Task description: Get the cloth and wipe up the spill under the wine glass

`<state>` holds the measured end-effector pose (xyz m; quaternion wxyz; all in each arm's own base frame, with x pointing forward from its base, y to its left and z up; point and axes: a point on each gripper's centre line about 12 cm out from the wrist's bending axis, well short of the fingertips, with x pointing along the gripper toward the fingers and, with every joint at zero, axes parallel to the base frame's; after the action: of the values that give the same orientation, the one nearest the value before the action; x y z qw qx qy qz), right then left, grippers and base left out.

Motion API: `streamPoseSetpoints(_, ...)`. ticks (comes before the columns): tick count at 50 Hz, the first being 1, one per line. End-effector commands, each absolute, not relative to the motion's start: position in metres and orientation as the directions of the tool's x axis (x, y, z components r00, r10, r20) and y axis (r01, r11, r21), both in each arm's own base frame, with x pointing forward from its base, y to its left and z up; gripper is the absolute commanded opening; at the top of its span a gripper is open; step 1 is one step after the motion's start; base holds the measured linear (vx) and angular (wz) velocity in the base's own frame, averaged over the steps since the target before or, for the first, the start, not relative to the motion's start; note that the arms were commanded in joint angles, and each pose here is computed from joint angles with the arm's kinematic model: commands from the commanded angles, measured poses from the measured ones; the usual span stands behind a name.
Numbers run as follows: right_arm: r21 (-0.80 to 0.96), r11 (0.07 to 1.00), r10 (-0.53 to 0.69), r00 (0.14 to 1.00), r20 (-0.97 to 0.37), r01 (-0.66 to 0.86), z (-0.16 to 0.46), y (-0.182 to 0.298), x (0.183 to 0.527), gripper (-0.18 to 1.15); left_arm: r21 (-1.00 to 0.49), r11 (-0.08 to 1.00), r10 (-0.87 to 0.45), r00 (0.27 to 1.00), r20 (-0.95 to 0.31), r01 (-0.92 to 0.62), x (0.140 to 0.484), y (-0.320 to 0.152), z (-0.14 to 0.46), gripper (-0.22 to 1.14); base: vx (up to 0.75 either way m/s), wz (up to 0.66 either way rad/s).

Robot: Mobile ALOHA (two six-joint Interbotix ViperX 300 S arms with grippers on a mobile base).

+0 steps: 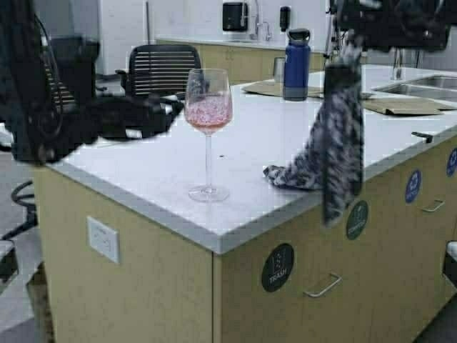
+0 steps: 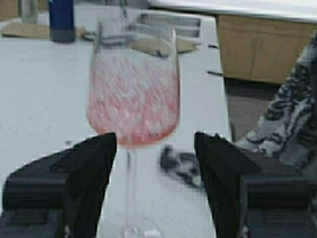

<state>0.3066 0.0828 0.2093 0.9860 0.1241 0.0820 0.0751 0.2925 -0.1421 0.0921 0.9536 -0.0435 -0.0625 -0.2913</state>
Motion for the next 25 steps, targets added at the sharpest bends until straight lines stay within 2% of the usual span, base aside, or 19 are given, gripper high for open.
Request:
streamPoseSetpoints(1, 0.224, 0.958, 0.203, 0.975, -0.087, -0.179, 0.256, 0.088, 0.310, 0.06, -0.027, 0.844, -0.520, 0.829, 0.204, 0.536, 0.297, -0.140, 0.136, 0.87, 0.00, 0.00)
streamPoseSetpoints(12, 0.155, 0.962, 0.235, 0.971, -0.041, -0.226, 0.306, 0.091, 0.305, 0.06, -0.003, 0.864, -0.490, 0.840, 0.233, 0.504, 0.301, -0.138, 0.191, 0.87, 0.00, 0.00)
streamPoseSetpoints(25, 0.152, 0.956, 0.253, 0.968, 0.000, -0.250, 0.340, 0.091, 0.299, 0.06, 0.039, 0.877, -0.474, 0.851, 0.225, 0.478, 0.305, -0.137, 0.259, 0.87, 0.00, 0.00)
